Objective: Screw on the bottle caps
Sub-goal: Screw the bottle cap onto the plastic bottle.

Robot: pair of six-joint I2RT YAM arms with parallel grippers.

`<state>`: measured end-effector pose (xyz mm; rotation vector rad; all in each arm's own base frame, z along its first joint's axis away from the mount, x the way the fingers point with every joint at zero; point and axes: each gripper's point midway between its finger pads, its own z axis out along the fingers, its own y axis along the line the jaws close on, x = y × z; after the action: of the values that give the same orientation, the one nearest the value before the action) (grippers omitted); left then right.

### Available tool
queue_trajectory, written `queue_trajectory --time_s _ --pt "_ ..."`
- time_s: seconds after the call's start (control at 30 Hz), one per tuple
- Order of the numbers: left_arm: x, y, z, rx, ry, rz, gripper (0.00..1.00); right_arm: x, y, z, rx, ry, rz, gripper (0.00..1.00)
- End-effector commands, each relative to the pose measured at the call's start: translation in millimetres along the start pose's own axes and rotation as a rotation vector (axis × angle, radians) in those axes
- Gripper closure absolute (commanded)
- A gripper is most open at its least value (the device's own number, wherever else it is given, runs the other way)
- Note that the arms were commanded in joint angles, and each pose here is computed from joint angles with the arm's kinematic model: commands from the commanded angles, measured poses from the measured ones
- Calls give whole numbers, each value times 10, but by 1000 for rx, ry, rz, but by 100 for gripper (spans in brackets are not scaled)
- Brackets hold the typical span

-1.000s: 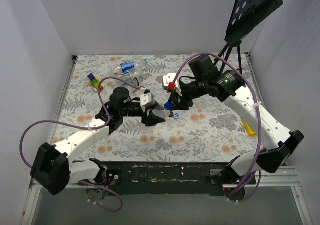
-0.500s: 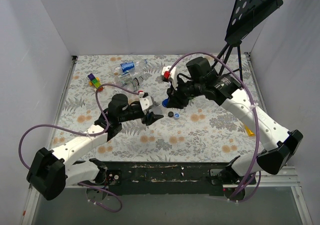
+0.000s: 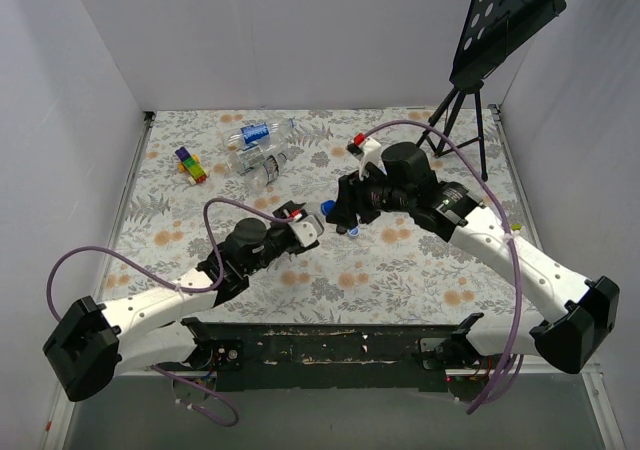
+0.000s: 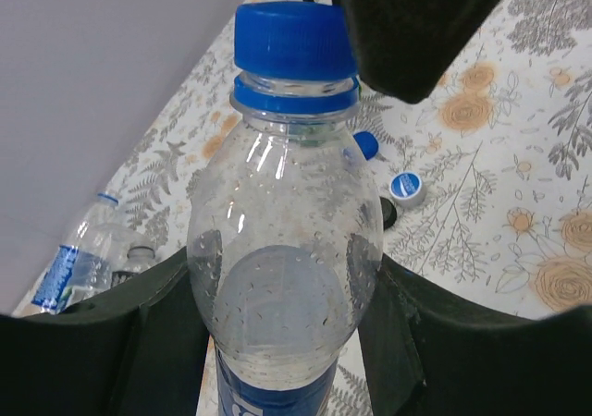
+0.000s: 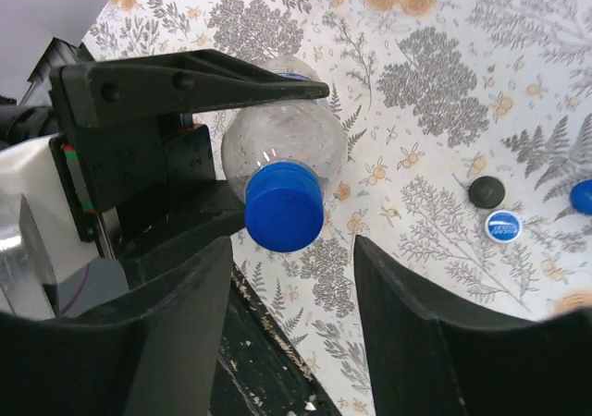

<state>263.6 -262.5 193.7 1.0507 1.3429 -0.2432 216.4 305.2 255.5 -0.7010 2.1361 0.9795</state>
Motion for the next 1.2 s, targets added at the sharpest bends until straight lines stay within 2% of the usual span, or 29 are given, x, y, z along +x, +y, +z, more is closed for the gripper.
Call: queue_trajectory --time_s 0.0,0.07,0.13,0.2,0.3,0.57,0.83,1.17 --pt "-421 14 6 108 -102 -21 99 -505 252 -437 -18 -136 -213 33" --pt "-511 -160 2 247 -119 -60 98 -518 281 -586 -26 -125 -363 28" --pt "-539 -281 -17 357 -120 -97 98 -466 288 -736 -34 -99 -508 27" --pt "-595 -387 -56 455 -136 -130 98 -362 354 -853 -108 -77 -731 27" --pt "-702 -505 -140 581 -172 -166 98 -118 419 -921 -220 -51 -928 28" --pt "-742 -662 -202 695 -192 -194 98 -2 451 -870 -313 2 -1032 30" --pt "-725 -644 -181 680 -184 -195 99 -4 522 -787 -377 34 -1036 36" --pt "-709 -638 -161 675 -173 -202 100 22 517 -696 -377 56 -1038 44"
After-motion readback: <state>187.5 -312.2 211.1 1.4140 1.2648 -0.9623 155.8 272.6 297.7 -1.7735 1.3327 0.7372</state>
